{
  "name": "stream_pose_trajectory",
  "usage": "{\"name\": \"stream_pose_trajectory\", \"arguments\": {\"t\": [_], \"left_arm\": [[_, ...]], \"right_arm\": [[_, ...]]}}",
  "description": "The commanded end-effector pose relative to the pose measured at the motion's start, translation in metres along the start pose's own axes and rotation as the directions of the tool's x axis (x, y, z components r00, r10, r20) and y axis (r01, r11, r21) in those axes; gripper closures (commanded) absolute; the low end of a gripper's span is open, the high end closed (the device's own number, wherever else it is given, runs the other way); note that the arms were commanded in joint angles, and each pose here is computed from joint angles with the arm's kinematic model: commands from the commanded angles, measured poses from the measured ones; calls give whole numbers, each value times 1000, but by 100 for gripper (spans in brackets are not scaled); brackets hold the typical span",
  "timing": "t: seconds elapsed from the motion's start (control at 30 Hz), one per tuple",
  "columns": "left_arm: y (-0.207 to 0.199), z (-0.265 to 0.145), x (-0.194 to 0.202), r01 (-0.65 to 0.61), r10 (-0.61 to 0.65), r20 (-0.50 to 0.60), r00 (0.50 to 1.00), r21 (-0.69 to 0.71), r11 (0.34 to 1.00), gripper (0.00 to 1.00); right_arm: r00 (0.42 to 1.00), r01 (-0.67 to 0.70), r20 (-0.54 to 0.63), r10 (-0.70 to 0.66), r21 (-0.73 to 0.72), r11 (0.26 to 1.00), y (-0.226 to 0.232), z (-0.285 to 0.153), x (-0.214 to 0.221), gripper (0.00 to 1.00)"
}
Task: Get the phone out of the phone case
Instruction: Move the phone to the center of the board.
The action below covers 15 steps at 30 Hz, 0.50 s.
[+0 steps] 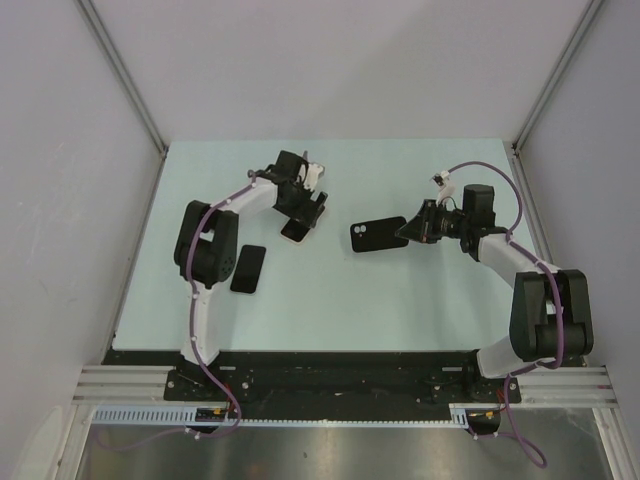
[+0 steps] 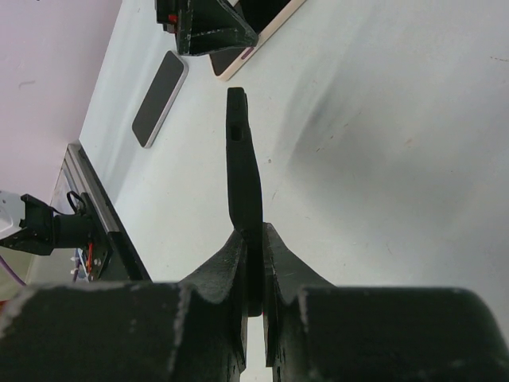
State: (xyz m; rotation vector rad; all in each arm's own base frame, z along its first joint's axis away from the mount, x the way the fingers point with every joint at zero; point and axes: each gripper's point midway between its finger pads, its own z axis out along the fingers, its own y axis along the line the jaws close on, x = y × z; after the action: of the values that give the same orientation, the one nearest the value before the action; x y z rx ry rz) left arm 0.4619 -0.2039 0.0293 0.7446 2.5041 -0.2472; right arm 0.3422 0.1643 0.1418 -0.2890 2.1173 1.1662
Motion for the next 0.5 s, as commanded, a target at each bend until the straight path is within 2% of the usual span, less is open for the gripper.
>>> {"name": "stream_pose_trajectory", "arguments": {"t": [0.0,0.2,0.33,0.47], "left_arm": [[-3,-33,-32,-16,14,108,994,22,1000,0],[-27,-98,-70,-97,66,270,961,104,990,0],[-58,-129,-71,-252,182,345,921,169,953,0],[-105,-151,-61,-435,334,405,851,188,881,0]], "right_arm": [[997,66,30,-65,-29,997,13,-4,-14,100],[998,65,22,-64,-33,997,14,-2,-12,100],[998,66,11,-66,-44,997,15,0,-9,100],[998,67,3,-67,-53,996,17,2,-7,100]]}}
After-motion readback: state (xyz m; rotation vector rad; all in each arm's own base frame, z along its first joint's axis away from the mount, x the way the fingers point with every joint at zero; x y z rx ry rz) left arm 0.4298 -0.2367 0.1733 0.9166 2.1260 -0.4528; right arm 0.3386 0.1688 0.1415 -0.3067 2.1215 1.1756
